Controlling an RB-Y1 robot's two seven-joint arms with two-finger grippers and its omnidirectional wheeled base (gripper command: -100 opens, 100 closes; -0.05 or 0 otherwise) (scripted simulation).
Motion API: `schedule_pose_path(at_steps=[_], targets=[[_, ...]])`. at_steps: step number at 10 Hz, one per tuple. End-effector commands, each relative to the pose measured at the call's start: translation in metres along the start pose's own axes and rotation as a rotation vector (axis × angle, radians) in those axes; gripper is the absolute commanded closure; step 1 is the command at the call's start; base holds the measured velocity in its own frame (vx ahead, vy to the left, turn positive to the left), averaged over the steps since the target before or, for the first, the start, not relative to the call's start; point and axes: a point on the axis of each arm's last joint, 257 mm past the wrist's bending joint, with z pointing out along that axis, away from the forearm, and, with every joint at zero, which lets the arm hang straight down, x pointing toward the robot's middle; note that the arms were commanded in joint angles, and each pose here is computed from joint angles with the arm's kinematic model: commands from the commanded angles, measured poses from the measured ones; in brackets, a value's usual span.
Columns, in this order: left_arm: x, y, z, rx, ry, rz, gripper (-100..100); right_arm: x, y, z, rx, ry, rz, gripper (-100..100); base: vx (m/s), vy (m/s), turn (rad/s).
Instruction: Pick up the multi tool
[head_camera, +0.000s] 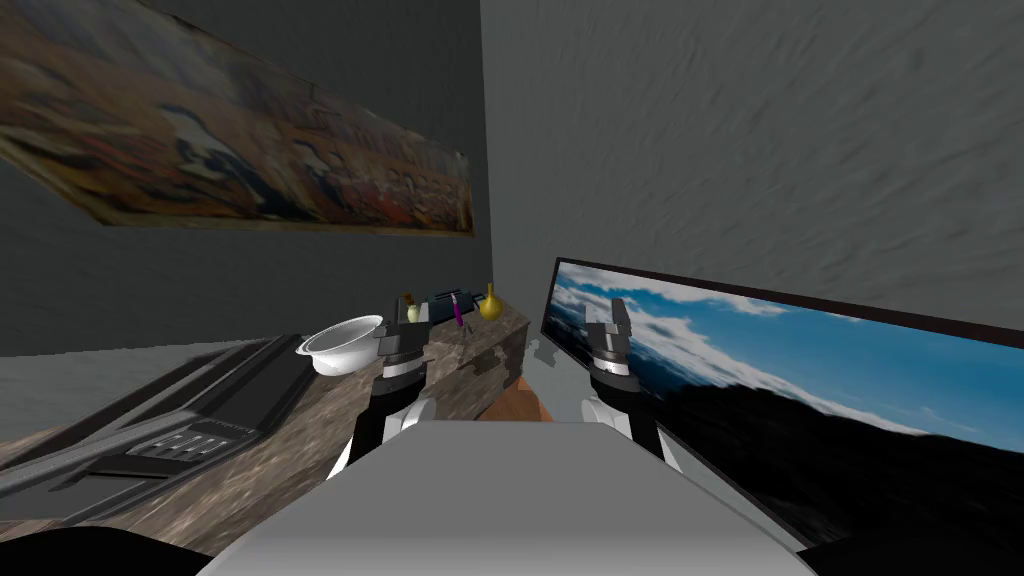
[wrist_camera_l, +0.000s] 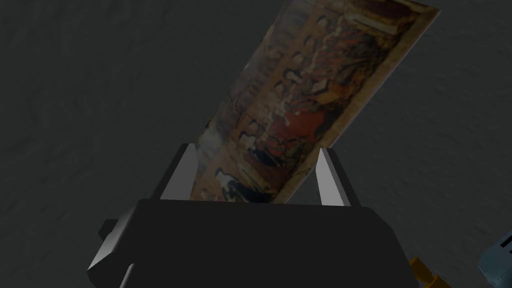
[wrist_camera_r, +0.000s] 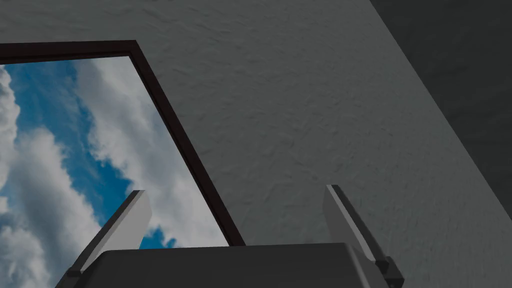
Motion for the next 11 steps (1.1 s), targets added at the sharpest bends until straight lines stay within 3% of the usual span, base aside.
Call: schedule_pose_path(at_steps=[1, 5, 11], targets=[[0.002, 0.007, -0.002, -0.020, 0.040, 0.043, -100, 0.000, 0.000, 0.000, 0.000, 0.000, 0.000, 0, -0.018, 0.011, -0.084], [0.002, 0.029, -0.009, -0.073, 0.136, 0.176, -100, 0.000, 0.000, 0.000, 0.000, 0.000, 0.000, 0, -0.038, 0.030, -0.080], [-0.016, 0.081, -0.028, -0.173, 0.302, 0.465, -100, 0.000, 0.000, 0.000, 0.000, 0.000, 0.000, 0, -0.056, 0.048, -0.141]])
